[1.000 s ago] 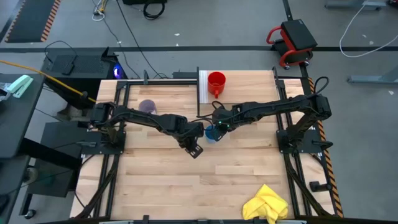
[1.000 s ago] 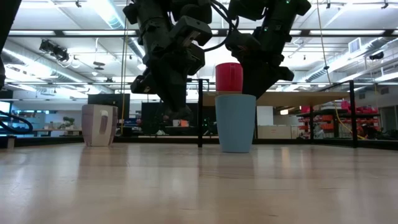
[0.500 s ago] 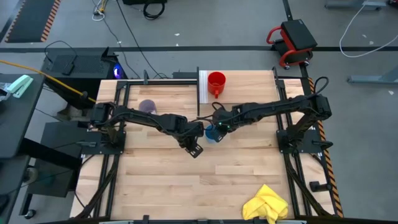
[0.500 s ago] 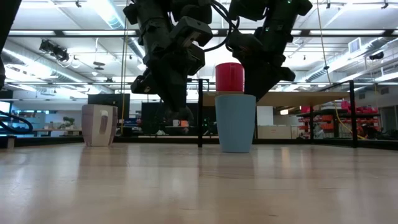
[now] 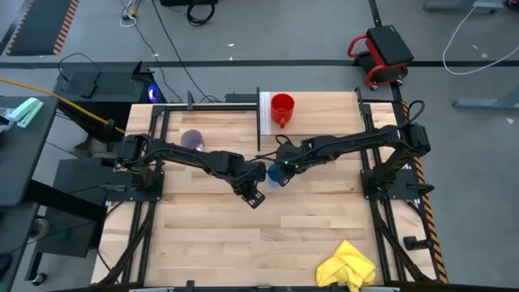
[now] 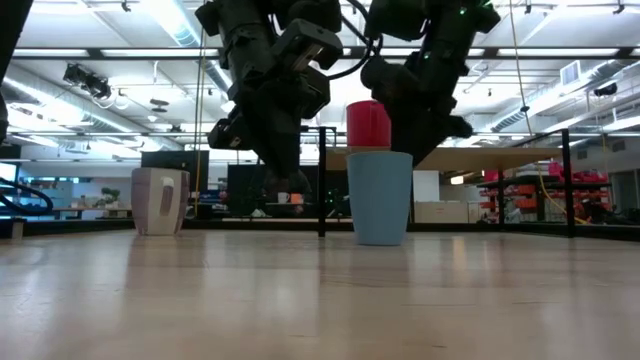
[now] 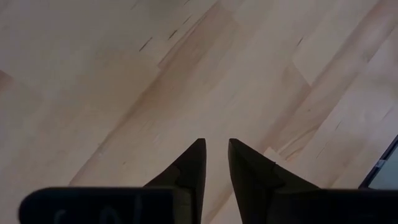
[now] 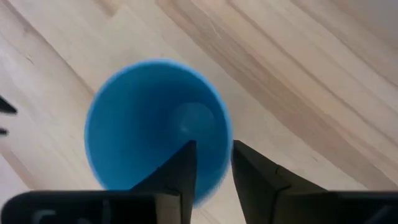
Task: Stack small to large cups/mugs on shelf
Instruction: Put the blue cup on the shelf
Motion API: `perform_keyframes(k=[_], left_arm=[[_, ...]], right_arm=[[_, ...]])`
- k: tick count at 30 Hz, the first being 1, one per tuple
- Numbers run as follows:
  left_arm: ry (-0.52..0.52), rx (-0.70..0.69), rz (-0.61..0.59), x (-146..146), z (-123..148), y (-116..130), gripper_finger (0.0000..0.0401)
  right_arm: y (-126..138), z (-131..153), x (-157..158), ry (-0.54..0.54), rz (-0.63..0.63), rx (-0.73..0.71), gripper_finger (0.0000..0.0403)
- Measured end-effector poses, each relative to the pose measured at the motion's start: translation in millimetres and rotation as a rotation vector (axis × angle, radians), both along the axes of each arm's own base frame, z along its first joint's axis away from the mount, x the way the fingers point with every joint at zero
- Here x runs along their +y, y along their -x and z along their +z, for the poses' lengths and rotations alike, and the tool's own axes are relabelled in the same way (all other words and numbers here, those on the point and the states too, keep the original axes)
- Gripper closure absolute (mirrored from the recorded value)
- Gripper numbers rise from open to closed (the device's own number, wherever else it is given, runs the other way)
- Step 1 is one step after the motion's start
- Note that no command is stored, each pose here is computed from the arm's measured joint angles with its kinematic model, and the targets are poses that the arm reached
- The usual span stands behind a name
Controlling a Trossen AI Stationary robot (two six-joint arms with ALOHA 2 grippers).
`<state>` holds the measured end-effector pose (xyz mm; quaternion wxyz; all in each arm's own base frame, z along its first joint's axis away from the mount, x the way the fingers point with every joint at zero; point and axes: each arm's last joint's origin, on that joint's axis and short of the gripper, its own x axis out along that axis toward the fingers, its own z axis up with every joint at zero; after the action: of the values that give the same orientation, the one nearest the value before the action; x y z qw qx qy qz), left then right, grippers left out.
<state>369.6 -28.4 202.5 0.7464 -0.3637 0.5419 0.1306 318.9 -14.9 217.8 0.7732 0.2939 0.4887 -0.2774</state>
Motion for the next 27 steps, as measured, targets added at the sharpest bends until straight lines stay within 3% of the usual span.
perform_keyframes(k=[8, 15, 23, 27], left_arm=[[-0.006, 0.009, -0.007, -11, 0, 2, 0.0319], [0.000, 0.026, -0.020, -24, 0, 4, 0.0327], [0.003, 0.034, -0.052, -39, -1, 7, 0.0322], [0.004, 0.033, -0.071, -46, -1, 8, 0.0323]], right_arm=[[-5, -11, 0, -0.023, 0.013, 0.026, 0.0345], [1, -3, 0, -0.014, 0.034, 0.031, 0.0392], [17, 10, 0, -0.017, 0.055, 0.186, 0.0391], [23, 30, 1, -0.009, 0.108, 0.283, 0.0397]])
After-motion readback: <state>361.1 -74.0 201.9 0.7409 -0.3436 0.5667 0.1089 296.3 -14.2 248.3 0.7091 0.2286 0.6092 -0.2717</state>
